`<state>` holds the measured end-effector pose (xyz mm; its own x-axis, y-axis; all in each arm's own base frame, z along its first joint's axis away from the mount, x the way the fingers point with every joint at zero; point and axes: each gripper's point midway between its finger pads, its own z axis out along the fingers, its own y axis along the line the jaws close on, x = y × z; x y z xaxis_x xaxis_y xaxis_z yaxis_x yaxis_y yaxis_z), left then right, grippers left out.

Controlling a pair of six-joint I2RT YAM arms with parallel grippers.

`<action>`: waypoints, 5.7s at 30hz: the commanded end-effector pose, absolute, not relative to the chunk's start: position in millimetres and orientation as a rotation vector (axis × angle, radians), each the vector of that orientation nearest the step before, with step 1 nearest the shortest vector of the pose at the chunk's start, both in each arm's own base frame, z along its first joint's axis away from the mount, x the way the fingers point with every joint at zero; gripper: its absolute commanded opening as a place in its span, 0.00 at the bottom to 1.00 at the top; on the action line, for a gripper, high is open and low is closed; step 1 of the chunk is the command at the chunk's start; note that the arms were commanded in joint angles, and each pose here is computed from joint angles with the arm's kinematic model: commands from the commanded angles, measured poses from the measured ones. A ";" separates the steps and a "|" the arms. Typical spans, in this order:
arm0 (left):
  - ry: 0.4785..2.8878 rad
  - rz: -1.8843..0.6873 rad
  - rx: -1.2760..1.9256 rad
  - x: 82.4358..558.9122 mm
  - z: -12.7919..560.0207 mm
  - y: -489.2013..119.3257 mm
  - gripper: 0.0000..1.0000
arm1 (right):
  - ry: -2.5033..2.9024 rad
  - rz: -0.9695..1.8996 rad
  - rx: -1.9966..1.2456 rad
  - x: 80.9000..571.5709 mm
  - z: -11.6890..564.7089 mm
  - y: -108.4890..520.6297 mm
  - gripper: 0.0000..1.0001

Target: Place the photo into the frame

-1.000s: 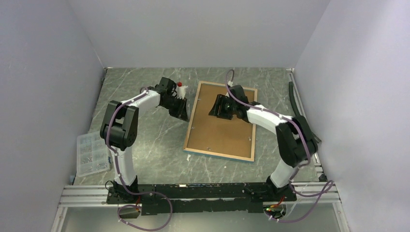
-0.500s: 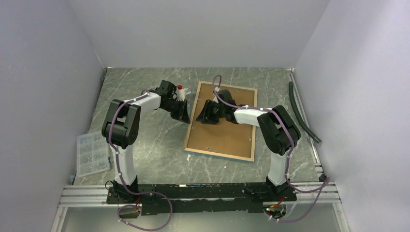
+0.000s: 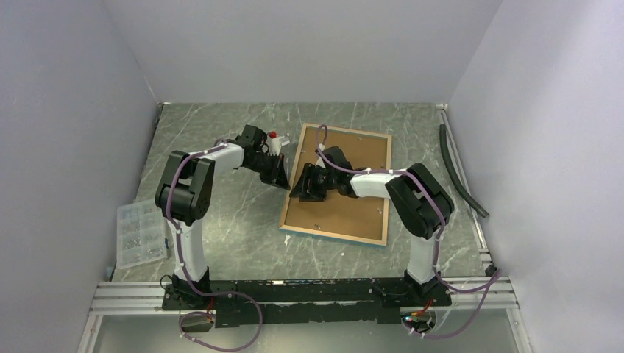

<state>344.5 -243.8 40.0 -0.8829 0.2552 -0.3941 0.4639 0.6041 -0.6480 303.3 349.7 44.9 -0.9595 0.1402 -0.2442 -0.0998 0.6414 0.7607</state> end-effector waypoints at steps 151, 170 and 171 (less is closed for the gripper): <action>2.451 -0.813 1.033 301.8 30.0 -207.3 0.07 | 2.227 0.321 0.878 473.6 88.5 -0.7 1.00; 2.472 -0.877 1.158 277.4 20.3 -248.5 0.07 | 2.358 0.794 0.762 533.6 47.4 116.7 1.00; 2.469 -0.892 1.169 275.3 20.4 -253.9 0.06 | 2.371 0.828 0.723 538.8 50.0 134.8 1.00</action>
